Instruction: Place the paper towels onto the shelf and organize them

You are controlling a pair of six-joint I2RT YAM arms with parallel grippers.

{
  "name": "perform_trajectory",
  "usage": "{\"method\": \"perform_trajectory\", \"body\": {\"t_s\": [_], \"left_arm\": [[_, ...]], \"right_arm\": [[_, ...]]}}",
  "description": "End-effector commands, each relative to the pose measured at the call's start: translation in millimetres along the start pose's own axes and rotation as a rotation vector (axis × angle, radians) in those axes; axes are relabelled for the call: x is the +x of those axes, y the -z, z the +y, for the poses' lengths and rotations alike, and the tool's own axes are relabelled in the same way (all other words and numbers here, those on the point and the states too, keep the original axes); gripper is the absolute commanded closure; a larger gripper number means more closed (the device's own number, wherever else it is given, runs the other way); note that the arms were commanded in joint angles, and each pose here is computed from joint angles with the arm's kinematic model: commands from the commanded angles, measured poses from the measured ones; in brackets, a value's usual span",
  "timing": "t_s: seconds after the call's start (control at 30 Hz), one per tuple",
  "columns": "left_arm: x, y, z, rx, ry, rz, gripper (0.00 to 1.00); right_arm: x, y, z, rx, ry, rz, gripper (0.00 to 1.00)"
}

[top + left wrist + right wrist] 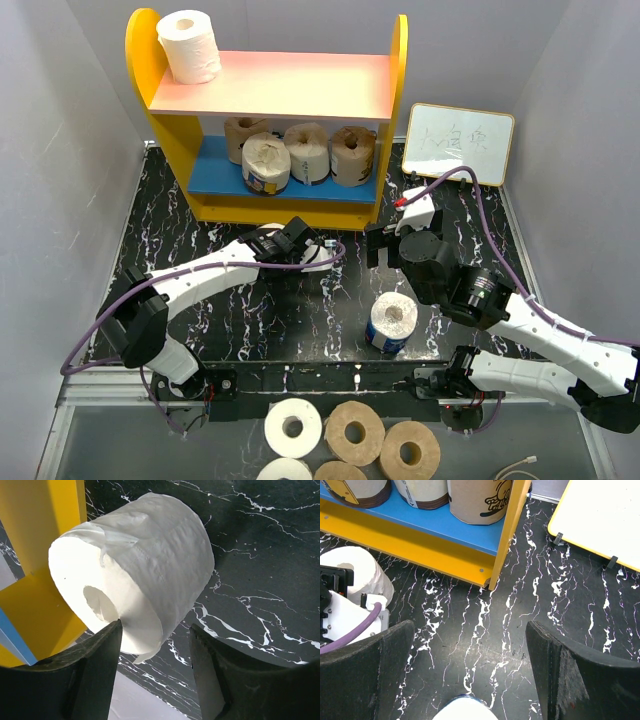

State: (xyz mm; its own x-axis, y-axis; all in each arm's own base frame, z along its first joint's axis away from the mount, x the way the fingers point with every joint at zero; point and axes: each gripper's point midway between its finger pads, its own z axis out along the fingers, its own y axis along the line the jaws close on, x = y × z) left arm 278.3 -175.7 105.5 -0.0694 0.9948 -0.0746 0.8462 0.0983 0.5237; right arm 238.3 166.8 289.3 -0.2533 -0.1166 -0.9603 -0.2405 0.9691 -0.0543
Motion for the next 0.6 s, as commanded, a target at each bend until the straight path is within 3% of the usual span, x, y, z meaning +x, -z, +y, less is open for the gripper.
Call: {"method": "perform_trajectory", "body": {"t_s": [0.0,0.57], "left_arm": [[0.4,2.5,6.9,-0.023,0.0,-0.006,0.45],[0.1,-16.2,13.7,-0.06,-0.018,0.011,0.47]], "right_arm": [[-31.7,3.7,-2.3,0.011,-0.057,-0.079,0.07],[-26.3,2.6,1.4,-0.006,-0.063,-0.073,0.07]]}}
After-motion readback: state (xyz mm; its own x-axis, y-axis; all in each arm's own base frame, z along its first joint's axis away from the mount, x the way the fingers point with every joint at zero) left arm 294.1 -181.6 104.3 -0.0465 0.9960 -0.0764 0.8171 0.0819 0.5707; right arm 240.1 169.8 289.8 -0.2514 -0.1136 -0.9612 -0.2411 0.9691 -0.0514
